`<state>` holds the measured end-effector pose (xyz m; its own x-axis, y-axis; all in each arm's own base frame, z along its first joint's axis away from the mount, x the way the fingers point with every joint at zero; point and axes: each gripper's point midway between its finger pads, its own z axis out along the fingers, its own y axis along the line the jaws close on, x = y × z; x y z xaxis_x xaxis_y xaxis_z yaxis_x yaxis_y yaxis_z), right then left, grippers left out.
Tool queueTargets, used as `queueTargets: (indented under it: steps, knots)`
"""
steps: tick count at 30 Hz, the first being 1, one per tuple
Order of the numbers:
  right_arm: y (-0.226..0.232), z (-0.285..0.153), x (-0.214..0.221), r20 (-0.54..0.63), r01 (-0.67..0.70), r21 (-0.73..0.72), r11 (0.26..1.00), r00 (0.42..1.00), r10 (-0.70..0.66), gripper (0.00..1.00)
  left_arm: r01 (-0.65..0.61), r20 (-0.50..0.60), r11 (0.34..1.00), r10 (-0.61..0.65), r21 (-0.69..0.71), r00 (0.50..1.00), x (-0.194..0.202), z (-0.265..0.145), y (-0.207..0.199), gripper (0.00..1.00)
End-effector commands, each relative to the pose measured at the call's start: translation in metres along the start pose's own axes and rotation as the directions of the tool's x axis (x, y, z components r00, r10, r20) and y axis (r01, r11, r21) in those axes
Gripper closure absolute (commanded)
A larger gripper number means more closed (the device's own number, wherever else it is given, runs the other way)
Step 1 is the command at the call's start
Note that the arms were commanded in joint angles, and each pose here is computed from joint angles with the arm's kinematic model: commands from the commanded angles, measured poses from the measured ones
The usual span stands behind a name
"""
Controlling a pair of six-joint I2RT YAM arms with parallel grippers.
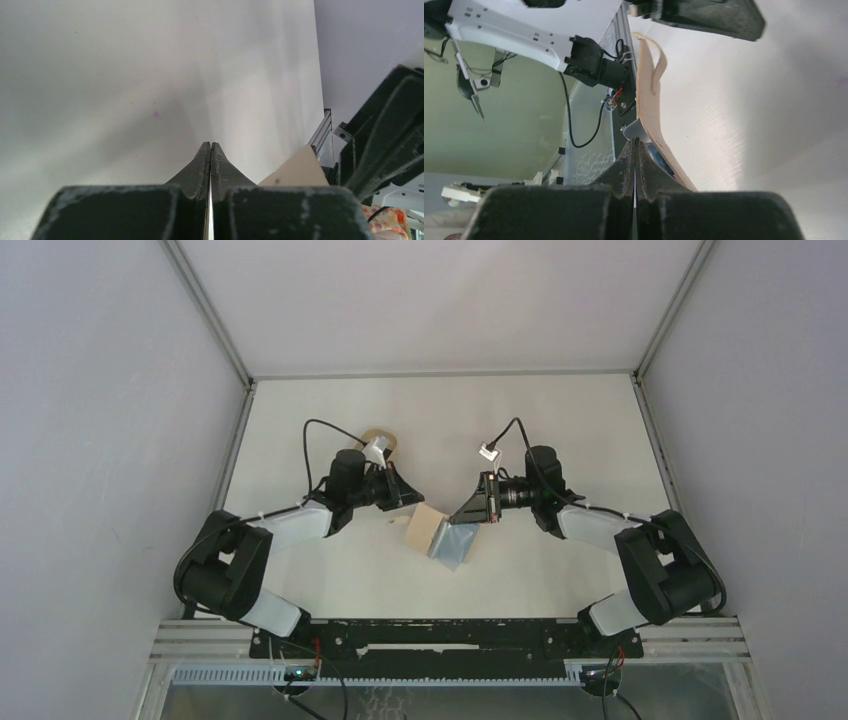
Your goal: Take the credit cards out of the card holder
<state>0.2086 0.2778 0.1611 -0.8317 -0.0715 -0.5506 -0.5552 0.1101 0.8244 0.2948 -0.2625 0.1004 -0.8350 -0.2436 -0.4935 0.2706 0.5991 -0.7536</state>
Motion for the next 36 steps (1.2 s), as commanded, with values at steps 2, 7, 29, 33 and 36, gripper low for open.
queueTargets:
  steps: [2,7,29,33,36]
  knots:
    - [-0.042,0.002,-0.012,0.003,-0.05,0.167,0.985,0.999,0.05,0.96,-0.054,0.066,0.999,0.054,-0.005,0.996,-0.023,-0.01,-0.018,0.94]
    - [-0.069,-0.006,-0.015,0.027,-0.108,0.278,0.954,0.994,0.105,0.51,-0.075,0.05,0.997,0.076,-0.021,0.996,-0.026,-0.015,-0.023,0.86]
    - [-0.079,0.036,0.016,-0.325,0.387,0.7,0.6,0.921,-0.215,0.26,-0.058,-0.091,0.966,0.036,-0.254,0.995,0.035,0.005,0.044,0.74]
    - [-0.082,0.041,0.026,-0.421,0.509,0.719,0.474,0.861,-0.286,0.27,-0.031,-0.1,0.965,0.005,-0.259,0.995,0.044,0.009,0.052,0.78]
    - [-0.086,0.043,0.034,-0.475,0.562,0.713,0.419,0.827,-0.301,0.3,-0.012,-0.109,0.964,-0.017,-0.266,0.994,0.051,0.012,0.059,0.86]
